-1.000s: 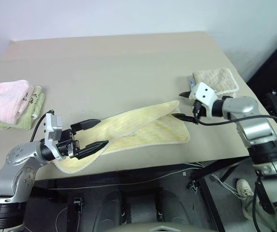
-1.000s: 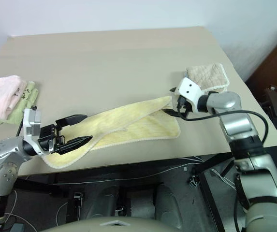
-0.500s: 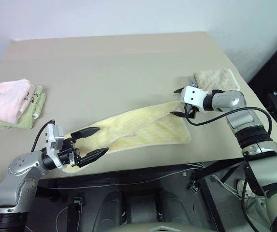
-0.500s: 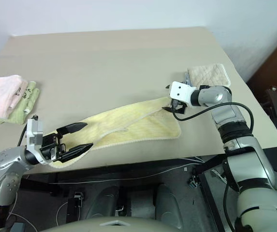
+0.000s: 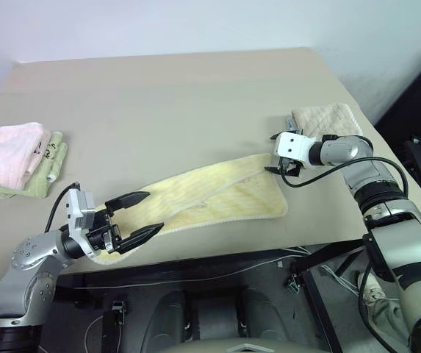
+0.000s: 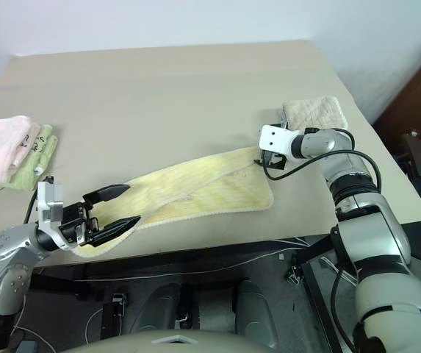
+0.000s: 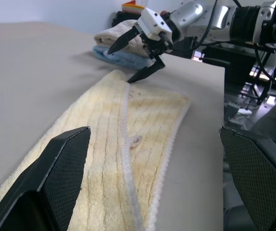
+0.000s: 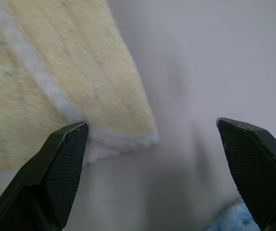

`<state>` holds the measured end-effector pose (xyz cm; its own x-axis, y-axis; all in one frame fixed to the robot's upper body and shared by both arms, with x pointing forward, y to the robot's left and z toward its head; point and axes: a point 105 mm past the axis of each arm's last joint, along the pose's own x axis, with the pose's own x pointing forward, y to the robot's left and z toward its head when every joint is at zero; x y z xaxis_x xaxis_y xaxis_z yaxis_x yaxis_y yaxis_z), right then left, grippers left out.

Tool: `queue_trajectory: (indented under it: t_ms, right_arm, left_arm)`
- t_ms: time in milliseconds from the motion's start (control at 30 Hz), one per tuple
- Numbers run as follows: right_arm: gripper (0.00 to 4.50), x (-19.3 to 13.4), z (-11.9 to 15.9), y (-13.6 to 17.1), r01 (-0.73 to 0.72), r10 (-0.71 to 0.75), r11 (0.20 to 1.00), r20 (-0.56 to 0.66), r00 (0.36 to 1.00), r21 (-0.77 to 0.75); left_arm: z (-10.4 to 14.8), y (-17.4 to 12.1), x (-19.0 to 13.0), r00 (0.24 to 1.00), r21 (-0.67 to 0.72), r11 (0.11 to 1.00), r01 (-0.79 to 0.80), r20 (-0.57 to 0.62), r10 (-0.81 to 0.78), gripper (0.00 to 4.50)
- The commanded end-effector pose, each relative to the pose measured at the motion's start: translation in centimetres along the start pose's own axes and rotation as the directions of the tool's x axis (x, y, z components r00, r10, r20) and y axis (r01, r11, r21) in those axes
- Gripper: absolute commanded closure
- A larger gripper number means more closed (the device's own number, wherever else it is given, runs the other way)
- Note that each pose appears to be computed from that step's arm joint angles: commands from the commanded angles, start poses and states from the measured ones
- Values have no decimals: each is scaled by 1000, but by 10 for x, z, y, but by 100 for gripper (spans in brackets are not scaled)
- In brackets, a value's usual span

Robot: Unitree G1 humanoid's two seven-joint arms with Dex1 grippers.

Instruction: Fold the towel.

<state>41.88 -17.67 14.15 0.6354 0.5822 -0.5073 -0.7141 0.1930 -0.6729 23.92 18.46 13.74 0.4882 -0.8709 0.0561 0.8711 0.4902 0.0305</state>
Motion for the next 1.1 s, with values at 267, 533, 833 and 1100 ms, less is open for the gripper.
queue_trajectory:
  t_ms: [267, 533, 833, 1100]
  right_arm:
    - [0, -2, 18, -1, -24, 28, 997, 56, 998, -69]
    - [0, 3, 8, -4, 4, -4, 994, -6, 1000, -111]
    - [0, 7, 18, -20, 110, -107, 990, 32, 994, -93]
    - [0, 18, 31, -17, 128, -120, 988, 100, 988, -80]
  left_arm:
    - [12, -2, -1, 1000, 52, 999, 8, 0, -8, 2]
    - [11, -4, -3, 1000, 58, 998, 9, -20, -8, 2]
    - [13, -5, 0, 1000, 63, 998, 4, -18, -3, 2]
    - [24, -8, 13, 1000, 71, 997, 10, -12, -10, 2]
